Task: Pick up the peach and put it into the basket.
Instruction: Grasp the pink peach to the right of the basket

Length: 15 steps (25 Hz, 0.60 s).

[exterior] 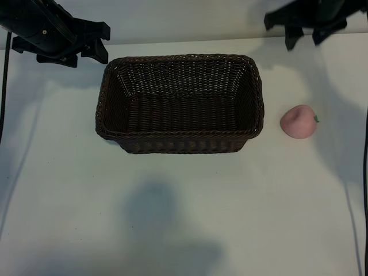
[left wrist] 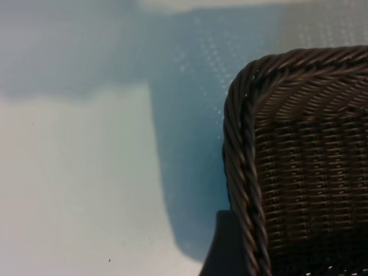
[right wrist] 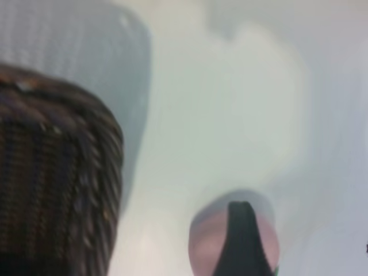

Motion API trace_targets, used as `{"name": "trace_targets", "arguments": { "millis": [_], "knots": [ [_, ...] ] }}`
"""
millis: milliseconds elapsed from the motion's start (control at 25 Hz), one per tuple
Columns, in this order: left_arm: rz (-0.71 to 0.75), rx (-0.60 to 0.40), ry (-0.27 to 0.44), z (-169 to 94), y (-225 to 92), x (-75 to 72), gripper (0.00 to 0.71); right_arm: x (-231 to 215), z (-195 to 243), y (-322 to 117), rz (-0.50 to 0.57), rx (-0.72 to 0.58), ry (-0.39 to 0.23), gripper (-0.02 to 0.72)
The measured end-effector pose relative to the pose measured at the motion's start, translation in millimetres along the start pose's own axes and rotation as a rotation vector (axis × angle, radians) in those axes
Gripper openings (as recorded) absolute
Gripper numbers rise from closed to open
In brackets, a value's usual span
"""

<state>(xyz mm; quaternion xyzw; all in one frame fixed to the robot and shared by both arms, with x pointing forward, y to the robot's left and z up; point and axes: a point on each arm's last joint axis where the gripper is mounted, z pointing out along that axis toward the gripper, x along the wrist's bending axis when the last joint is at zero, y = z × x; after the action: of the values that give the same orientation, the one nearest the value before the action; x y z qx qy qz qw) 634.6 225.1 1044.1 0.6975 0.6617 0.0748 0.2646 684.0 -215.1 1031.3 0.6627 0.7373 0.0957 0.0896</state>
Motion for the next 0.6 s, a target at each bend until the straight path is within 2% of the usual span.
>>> {"name": "trace_targets", "arguments": {
  "millis": [280,600],
  "knots": [
    [0.002,-0.001,0.000,0.0,0.1,0.0,0.598,-2.8,35.2,-29.8,0.002,0.151,-0.027,0.505],
    [0.002,-0.009,0.000,0.0,0.8,0.0,0.598,-4.6,39.9,-60.6,0.038,0.045,-0.013,0.505]
  ]
}}
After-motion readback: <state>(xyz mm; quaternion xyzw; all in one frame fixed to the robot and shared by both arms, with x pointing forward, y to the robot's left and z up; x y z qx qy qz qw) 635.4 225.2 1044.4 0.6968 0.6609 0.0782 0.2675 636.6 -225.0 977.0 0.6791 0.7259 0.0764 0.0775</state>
